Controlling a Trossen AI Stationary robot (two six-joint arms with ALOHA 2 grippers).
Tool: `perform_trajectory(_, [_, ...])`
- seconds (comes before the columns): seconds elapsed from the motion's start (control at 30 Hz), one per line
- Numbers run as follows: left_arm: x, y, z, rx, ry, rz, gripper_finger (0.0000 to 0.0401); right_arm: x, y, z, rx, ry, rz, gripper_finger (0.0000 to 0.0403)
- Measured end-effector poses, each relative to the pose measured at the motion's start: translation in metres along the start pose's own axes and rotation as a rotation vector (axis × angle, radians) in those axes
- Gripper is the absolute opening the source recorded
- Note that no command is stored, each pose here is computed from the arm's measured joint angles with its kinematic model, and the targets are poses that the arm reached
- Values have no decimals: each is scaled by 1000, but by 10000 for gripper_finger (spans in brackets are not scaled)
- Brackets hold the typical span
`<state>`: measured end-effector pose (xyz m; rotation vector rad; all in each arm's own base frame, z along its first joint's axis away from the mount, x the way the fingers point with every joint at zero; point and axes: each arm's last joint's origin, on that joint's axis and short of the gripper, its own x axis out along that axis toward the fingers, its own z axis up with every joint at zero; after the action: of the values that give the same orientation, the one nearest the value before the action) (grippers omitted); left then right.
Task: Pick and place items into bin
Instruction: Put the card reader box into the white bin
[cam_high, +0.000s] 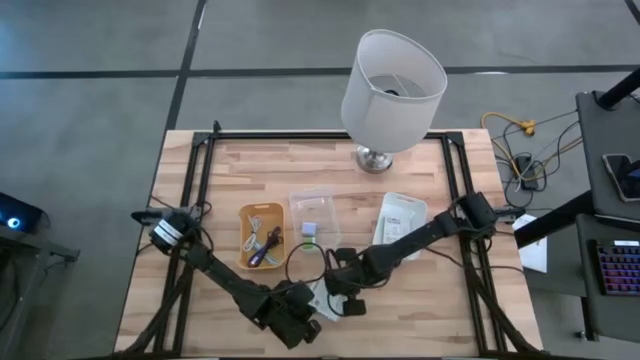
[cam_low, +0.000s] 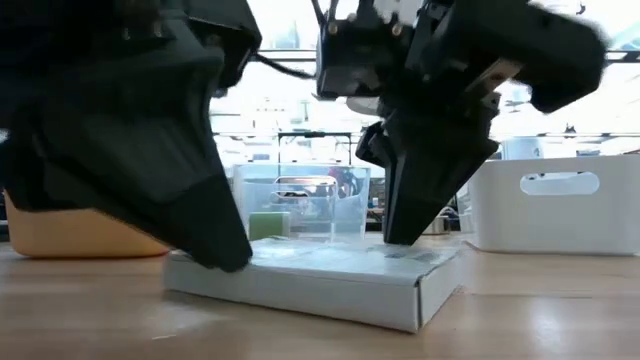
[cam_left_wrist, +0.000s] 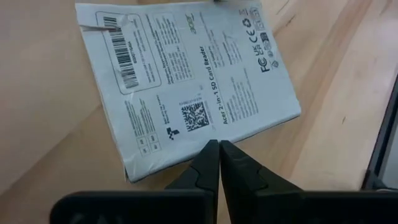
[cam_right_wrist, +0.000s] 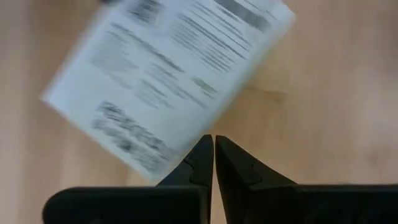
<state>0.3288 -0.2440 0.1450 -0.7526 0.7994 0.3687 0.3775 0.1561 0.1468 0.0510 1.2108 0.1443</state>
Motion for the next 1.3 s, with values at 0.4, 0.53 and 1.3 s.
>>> perform_trajectory(0.4, [14,5,3,-46,52,-16,0,-3,7,1,5,-35,-30,9])
perform_trajectory(0.53, [17,9,-1,-46,91,-8,0,-18,2,1,23,-37,-103,9])
perform_trajectory(1.3, [20,6,6,-50,13,-46,0,5,6,-10,48,5,6,8])
